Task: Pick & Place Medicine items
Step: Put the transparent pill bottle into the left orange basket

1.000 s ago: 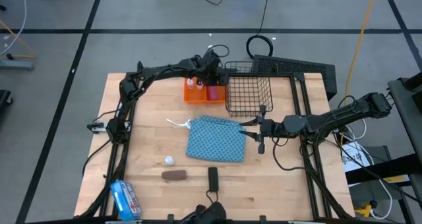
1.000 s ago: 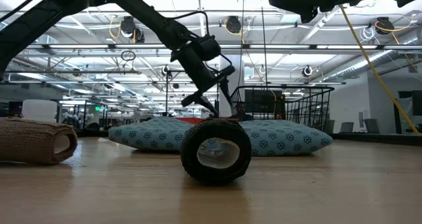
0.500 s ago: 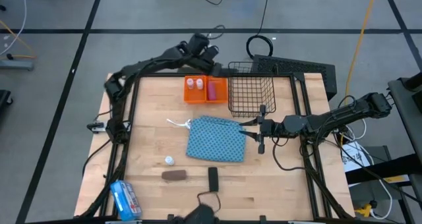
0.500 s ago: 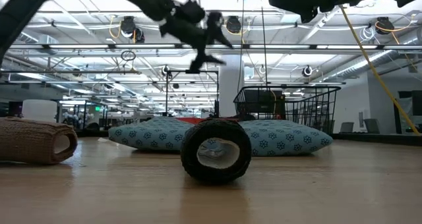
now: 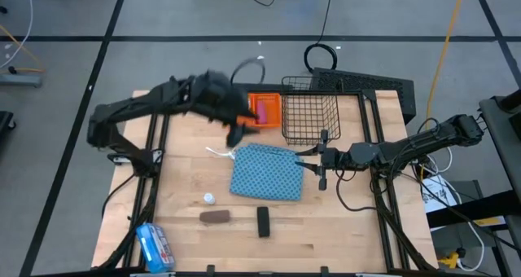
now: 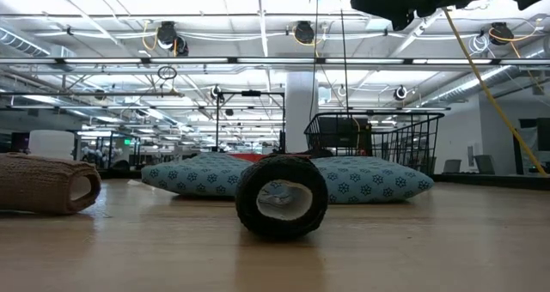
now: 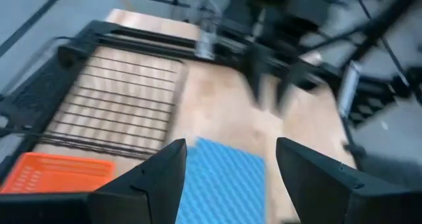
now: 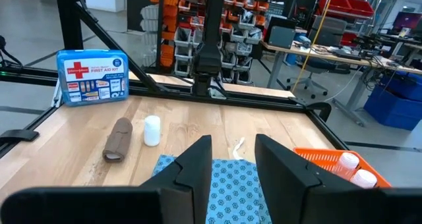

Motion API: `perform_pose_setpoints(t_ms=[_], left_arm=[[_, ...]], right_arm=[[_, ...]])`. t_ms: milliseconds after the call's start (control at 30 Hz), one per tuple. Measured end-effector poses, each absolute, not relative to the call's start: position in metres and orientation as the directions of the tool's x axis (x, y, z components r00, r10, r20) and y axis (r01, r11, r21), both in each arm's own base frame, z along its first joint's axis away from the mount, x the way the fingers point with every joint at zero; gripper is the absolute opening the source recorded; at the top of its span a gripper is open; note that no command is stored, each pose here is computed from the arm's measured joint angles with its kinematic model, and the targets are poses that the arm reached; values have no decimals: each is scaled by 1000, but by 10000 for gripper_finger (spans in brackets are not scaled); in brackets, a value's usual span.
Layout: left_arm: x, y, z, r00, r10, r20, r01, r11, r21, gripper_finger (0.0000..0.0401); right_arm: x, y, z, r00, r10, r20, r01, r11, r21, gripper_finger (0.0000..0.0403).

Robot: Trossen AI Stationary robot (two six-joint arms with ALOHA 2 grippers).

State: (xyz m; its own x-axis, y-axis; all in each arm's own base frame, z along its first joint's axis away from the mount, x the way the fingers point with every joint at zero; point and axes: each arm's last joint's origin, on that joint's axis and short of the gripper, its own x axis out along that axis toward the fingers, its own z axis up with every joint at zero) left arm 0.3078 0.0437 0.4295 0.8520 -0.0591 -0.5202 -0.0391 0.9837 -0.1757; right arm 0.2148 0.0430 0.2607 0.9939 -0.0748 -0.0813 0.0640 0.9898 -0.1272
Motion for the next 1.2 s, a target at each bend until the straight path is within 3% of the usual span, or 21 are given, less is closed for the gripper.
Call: perform_pose_setpoints(t_ms=[467,800,900,1033,1200], left_arm=[[290,-84,426,740,-322,-590,200,943,-265,241],[294,-145,391,578,-393,-716,221,919,-326,241],[290,-153,373,482,-305,-821,86,949,-303,241],[277,-160,356,417,-37,-908,-101,991,-87,241],[256,-166,364,502,198,-842,-222,970,96,241]], right_arm=[[215,43,261,994,-75,-79,61,983,-174,105],[215,43,271,997,-75,23,79,959,-272,105],[215,43,275,995,-76,62,91,951,-297,105],[215,43,279,992,-76,103,106,942,-319,105],[215,42,281,990,-78,115,113,935,-337,105]])
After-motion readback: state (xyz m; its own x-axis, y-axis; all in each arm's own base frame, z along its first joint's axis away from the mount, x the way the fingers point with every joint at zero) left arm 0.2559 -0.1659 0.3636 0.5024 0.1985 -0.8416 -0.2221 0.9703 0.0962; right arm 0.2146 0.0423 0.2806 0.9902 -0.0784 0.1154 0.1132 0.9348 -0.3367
